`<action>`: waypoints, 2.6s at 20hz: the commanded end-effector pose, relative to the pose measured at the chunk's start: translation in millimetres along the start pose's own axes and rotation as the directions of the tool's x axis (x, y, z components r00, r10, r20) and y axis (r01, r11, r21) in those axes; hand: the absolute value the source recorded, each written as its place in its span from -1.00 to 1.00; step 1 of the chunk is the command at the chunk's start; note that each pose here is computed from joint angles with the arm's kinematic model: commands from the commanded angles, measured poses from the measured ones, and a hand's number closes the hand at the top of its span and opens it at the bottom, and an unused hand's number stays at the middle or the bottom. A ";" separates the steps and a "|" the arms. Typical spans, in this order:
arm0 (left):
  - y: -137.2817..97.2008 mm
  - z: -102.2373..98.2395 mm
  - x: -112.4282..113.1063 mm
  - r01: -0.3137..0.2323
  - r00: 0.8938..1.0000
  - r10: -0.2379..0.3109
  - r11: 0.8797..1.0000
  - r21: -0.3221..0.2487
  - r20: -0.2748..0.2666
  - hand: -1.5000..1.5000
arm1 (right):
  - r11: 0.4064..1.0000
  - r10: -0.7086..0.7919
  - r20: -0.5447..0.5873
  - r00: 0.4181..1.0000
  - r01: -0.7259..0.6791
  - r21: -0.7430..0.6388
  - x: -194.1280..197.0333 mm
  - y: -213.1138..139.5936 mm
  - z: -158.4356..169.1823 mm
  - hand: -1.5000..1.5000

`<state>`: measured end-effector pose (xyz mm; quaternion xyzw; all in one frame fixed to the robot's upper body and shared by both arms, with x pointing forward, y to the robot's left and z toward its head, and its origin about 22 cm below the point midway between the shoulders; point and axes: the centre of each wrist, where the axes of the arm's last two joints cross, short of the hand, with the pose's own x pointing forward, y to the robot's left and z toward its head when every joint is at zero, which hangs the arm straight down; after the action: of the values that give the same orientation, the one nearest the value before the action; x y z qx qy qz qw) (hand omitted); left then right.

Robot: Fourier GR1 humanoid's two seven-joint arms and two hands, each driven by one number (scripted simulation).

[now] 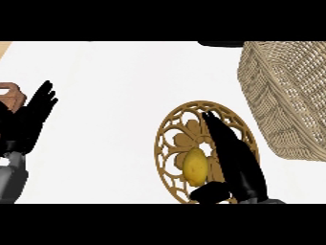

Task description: Pick the lemon from the placemat and place it in the basket

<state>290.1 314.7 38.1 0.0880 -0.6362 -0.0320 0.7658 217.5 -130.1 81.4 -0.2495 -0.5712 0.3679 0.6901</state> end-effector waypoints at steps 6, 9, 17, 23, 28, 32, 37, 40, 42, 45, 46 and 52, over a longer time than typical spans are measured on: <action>3.7 -14.9 2.4 -0.016 1.000 0.016 1.000 0.001 -0.001 0.00 | 1.000 0.023 0.006 1.000 -0.023 0.007 6.1 4.4 12.4 -1.00; 11.3 3.1 4.4 -0.001 1.000 0.001 1.000 0.000 0.005 0.00 | 1.000 -0.011 0.020 1.000 0.011 0.020 -22.0 -14.6 -8.2 -1.00; 2.0 13.7 -9.9 -0.015 1.000 0.015 1.000 -0.007 -0.008 0.00 | 0.997 -0.035 0.101 0.994 0.027 0.074 -13.1 -6.8 6.3 -1.00; 8.1 -10.5 2.0 0.000 1.000 0.000 1.000 0.004 -0.002 0.00 | 0.998 0.035 0.046 0.998 -0.037 0.053 -20.0 40.7 14.9 -1.00; -2.6 8.0 -6.3 0.011 1.000 -0.011 1.000 -0.007 0.008 0.00 | 0.997 0.068 0.025 0.997 -0.069 0.038 -29.6 44.7 10.5 -1.00; 1.1 -9.0 6.9 0.025 1.000 -0.025 1.000 0.000 -0.007 0.00 | 0.988 0.135 0.032 0.990 -0.137 0.076 -16.3 58.2 -8.4 1.00; 7.4 -4.4 10.5 0.008 1.000 -0.008 1.000 0.001 -0.003 0.00 | 0.974 0.204 0.068 0.977 -0.209 0.091 -8.8 75.1 -14.0 1.00; -13.3 -10.9 13.5 0.000 1.000 0.000 1.000 0.010 -0.004 0.00 | 0.975 0.193 0.070 0.979 -0.200 0.101 -26.9 62.4 -10.4 1.00; 12.3 -1.5 -2.4 0.004 1.000 -0.004 1.000 0.016 0.013 0.00 | 0.969 0.212 0.062 0.975 -0.218 0.116 -22.2 76.4 -25.7 1.00; -9.5 -5.6 1.2 0.009 1.000 -0.009 0.999 -0.033 -0.008 0.00 | 0.983 0.181 -0.061 0.982 -0.179 0.038 0.8 75.7 -41.3 1.00; -16.0 -8.9 8.9 0.017 1.000 -0.016 0.999 -0.035 0.018 0.00 | 0.990 0.126 -0.181 0.975 -0.136 -0.040 5.8 45.5 -60.2 1.00; -20.1 -8.9 12.7 0.011 0.998 -0.008 0.998 -0.059 0.055 0.00 | 0.952 -0.119 -0.518 0.847 -0.051 -0.303 -6.1 1.3 -96.2 1.00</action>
<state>299.9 301.3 44.1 0.0754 -0.6482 -0.0492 0.7562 282.0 -119.1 44.1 -0.3924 -0.4607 0.2793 0.7455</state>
